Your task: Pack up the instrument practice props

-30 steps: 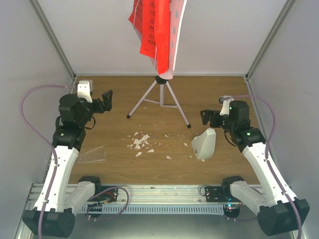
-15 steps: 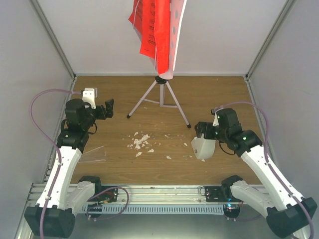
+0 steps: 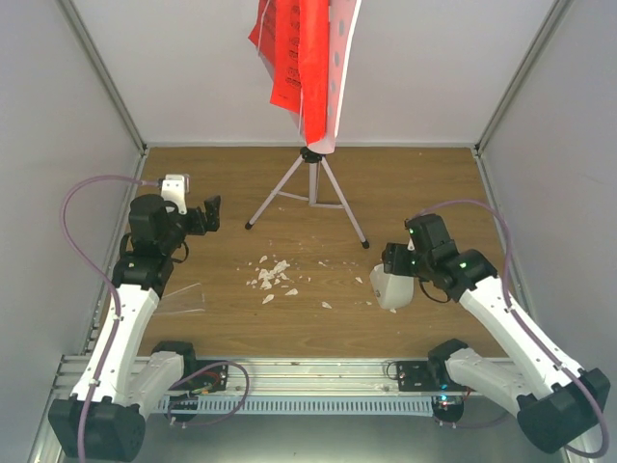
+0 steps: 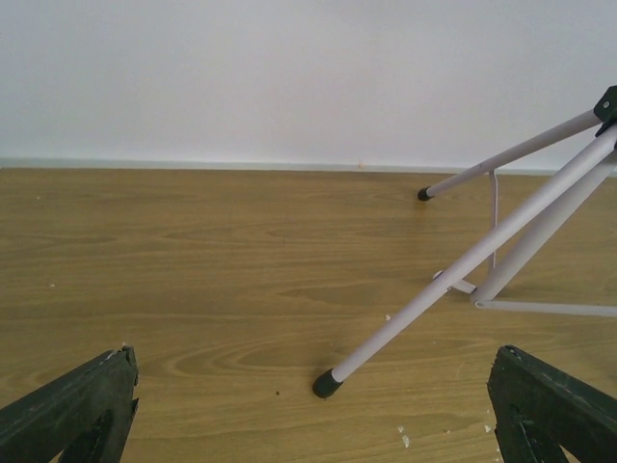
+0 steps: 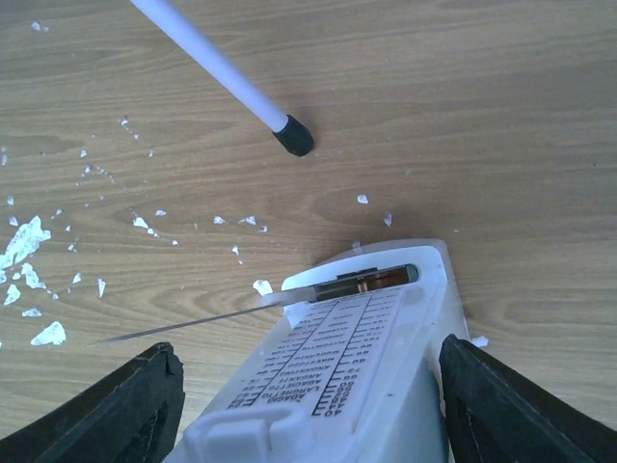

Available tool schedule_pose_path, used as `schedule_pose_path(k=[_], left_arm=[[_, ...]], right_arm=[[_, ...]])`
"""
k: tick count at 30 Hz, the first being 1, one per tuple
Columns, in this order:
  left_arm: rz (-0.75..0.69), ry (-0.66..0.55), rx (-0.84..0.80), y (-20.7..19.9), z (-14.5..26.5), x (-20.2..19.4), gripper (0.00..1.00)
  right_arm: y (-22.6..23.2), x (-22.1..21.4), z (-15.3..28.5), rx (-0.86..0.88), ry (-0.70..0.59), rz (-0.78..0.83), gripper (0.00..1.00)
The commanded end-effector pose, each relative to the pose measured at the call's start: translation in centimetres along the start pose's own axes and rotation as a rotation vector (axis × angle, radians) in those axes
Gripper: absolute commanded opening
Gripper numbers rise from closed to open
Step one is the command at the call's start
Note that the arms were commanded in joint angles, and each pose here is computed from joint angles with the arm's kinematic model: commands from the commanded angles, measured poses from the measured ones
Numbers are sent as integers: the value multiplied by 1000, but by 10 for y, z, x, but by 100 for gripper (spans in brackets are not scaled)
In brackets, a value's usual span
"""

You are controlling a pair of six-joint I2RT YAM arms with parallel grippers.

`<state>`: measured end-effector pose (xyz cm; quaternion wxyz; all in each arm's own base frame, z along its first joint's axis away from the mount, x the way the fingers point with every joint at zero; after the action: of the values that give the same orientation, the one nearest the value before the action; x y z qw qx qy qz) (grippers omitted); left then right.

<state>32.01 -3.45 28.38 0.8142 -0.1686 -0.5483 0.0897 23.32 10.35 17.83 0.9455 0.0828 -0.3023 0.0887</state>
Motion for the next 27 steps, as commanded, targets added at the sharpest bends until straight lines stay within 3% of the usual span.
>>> schedule_pose_path(k=[1, 12, 21, 27], left_arm=[[-22, -48, -8, -2, 2, 9, 99], [-32, -17, 7, 3, -9, 1, 99], [-64, 67, -12, 9, -37, -22, 99], [-74, 26, -106, -16, -18, -15, 99]], right_arm=[[1, -10, -4, -16, 41, -3, 71], [8, 8, 8, 21, -23, 75, 38], [65, 62, 32, 297, -202, 298, 35], [117, 72, 18, 419, -257, 568, 33]])
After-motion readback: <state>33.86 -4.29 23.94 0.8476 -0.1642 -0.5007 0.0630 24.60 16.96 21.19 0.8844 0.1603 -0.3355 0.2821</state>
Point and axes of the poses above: each gripper's point midway between its finger pads, its own z axis back along the fingers, its own y axis along the line the jaws close on, x = y × z, the point moved 1 cm from there along z, back along the fingers, and after that the axes turned 14 degrees about z, right-handed, at the moved point
